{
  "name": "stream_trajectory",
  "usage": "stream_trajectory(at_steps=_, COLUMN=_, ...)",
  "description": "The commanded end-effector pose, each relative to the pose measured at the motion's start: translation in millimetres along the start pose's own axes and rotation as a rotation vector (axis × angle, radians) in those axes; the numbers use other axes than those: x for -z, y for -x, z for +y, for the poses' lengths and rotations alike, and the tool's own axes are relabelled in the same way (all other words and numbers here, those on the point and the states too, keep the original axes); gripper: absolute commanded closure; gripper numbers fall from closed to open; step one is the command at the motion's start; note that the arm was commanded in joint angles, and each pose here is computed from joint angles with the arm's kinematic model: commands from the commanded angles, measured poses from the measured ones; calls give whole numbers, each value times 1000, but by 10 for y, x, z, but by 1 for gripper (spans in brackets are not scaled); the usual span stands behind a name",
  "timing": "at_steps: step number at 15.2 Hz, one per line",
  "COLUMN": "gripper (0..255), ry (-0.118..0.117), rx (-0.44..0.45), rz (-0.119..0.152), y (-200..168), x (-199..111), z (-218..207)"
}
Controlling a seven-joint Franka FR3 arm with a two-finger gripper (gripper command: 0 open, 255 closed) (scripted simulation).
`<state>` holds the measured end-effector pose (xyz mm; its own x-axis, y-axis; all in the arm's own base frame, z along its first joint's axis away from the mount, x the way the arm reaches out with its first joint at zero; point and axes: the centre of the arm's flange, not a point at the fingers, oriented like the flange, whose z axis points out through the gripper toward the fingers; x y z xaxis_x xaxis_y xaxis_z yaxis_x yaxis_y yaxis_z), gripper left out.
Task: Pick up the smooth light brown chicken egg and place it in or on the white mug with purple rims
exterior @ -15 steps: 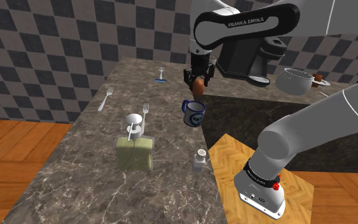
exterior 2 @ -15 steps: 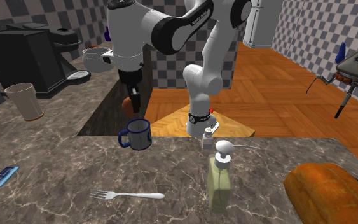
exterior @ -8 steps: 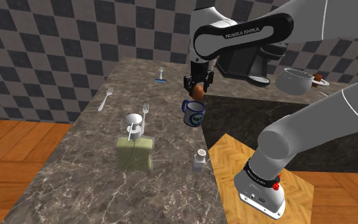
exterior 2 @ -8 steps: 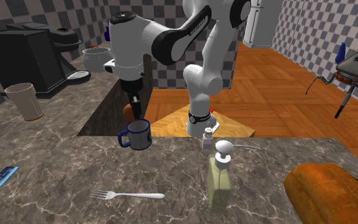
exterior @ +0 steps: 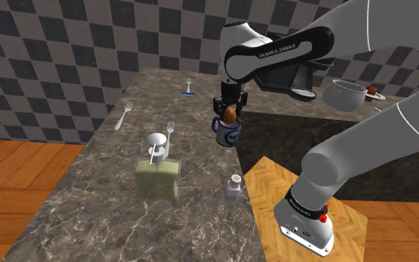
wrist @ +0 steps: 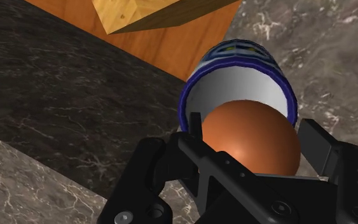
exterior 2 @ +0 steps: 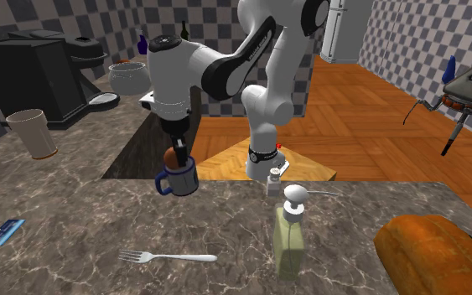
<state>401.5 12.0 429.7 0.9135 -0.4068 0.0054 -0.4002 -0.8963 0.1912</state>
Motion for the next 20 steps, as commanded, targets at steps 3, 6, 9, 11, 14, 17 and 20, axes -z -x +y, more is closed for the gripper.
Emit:
stream_trajectory(at_steps=3, gripper=255, ry=0, rx=0, rz=0, y=-1, x=-15, z=-5)
stream_trajectory(at_steps=6, gripper=255, ry=0, rx=0, rz=0, y=-1, x=-15, z=-5)
stream_trajectory(at_steps=9, gripper=0, ry=0, rx=0, rz=0, y=-1, x=-15, z=-5)
stream_trajectory(at_steps=11, gripper=0, ry=0, rx=0, rz=0, y=-1, x=-15, z=-5)
stream_trajectory(at_steps=14, gripper=0, ry=0, rx=0, rz=0, y=0, x=249, z=-5)
stream_trajectory(at_steps=17, gripper=0, ry=0, rx=0, rz=0, y=0, x=485, z=-5)
stream_trajectory(at_steps=20, gripper=0, ry=0, rx=0, rz=0, y=0, x=485, z=-5)
